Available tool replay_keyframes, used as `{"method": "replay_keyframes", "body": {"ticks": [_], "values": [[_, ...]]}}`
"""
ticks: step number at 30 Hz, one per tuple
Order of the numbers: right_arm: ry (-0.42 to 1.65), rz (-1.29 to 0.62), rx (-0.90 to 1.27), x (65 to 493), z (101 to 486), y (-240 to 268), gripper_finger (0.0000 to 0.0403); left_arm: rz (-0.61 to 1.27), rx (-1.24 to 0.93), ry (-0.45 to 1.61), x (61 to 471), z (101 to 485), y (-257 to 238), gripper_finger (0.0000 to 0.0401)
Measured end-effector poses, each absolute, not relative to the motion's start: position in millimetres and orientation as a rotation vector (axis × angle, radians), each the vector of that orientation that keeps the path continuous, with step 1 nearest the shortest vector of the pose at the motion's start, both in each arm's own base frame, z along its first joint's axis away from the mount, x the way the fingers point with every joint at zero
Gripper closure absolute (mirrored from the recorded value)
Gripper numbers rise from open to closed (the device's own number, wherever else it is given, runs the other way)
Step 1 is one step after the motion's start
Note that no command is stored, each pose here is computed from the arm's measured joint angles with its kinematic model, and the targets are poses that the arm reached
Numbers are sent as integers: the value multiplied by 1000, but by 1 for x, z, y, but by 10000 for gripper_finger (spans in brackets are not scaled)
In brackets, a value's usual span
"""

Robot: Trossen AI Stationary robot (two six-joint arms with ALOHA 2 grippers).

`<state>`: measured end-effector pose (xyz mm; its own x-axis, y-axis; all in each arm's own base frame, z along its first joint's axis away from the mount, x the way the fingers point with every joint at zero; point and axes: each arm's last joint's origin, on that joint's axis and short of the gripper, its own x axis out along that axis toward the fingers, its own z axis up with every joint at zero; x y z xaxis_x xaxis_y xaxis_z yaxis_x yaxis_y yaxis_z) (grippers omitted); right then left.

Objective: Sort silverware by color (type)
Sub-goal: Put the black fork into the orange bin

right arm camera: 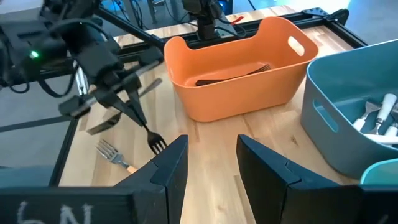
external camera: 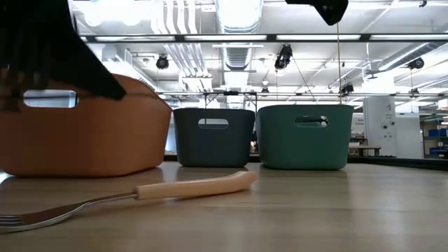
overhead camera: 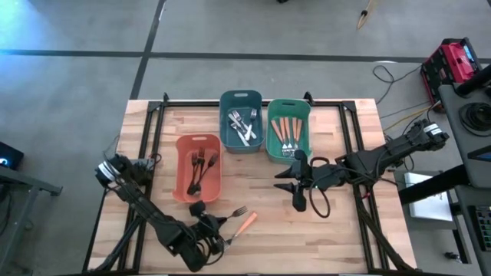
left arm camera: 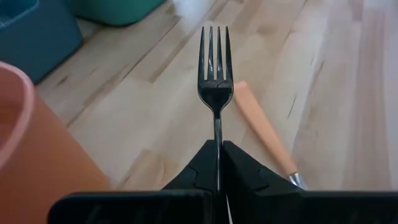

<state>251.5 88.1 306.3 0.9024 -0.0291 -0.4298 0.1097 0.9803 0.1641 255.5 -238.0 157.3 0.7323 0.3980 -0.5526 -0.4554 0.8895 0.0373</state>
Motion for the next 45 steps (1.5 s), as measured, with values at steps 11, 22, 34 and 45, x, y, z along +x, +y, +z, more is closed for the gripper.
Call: {"method": "replay_keyframes", "body": {"ticks": [11,22,34,45], "values": [[439,-69,187,251,306,89,275,543,-197,505,255,142,-243,401],[440,-69,186,251,306,89,275,607,-88,328,243,131,-241,401],[440,-73,201,251,306,89,275,609,-117,310,244,137,-242,401],[441,-73,204,251,306,89,275,594,-139,323,246,205,-241,401]]}}
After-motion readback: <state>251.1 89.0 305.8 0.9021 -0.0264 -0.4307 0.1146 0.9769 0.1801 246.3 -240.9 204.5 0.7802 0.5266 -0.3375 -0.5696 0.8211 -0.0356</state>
